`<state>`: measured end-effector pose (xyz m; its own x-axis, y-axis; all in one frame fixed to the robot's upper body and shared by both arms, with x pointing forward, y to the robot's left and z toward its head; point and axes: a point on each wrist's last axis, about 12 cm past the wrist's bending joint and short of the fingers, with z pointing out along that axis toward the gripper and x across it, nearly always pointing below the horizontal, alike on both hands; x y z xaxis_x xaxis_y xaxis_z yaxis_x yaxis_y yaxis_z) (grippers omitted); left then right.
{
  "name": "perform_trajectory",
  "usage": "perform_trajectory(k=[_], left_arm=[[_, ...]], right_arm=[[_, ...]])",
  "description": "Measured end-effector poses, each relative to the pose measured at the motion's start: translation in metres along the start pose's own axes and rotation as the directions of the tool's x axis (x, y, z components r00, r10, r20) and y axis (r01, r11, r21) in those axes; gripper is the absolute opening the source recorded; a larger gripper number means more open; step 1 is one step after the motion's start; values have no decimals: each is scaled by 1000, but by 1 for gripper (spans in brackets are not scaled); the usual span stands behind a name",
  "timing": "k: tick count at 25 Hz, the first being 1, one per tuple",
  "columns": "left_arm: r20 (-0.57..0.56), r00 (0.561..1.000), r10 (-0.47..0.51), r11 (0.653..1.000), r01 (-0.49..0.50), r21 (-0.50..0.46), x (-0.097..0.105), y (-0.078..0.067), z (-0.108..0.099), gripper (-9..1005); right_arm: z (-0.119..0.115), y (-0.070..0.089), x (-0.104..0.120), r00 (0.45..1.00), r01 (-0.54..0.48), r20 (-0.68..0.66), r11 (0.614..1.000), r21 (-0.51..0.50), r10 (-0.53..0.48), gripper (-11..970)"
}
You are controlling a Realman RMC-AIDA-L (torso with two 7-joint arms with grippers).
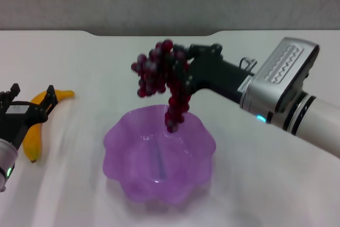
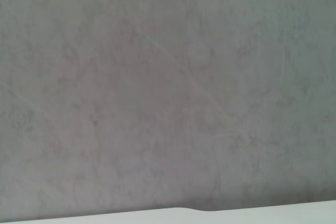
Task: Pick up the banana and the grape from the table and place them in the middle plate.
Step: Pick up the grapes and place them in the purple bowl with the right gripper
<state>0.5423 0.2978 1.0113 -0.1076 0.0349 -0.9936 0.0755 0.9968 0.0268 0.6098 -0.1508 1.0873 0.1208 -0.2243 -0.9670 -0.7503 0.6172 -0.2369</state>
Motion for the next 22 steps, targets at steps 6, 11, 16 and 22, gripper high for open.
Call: perform_trajectory(k=[6,11,16,22], left_arm=[[-1,1000,-1,1000,1,2,0,-1,1,861],[-4,1000,0,1000,0,5,-1,-2,2,862],[-4,1000,0,1000,0,6,-1,-2,3,862],[-6,1000,1,1000,0,5,-1,-2,2,863]], right_arm=[[-7,19,21,993,-40,-112,997,-68,32,194],[-8,41,40,967,-21,-254,987,-156,-19,198],[-6,49,42,959,-27,-281,987,-159,-19,202],[-5,49,41,959,-54,-284,987,-150,10,317]])
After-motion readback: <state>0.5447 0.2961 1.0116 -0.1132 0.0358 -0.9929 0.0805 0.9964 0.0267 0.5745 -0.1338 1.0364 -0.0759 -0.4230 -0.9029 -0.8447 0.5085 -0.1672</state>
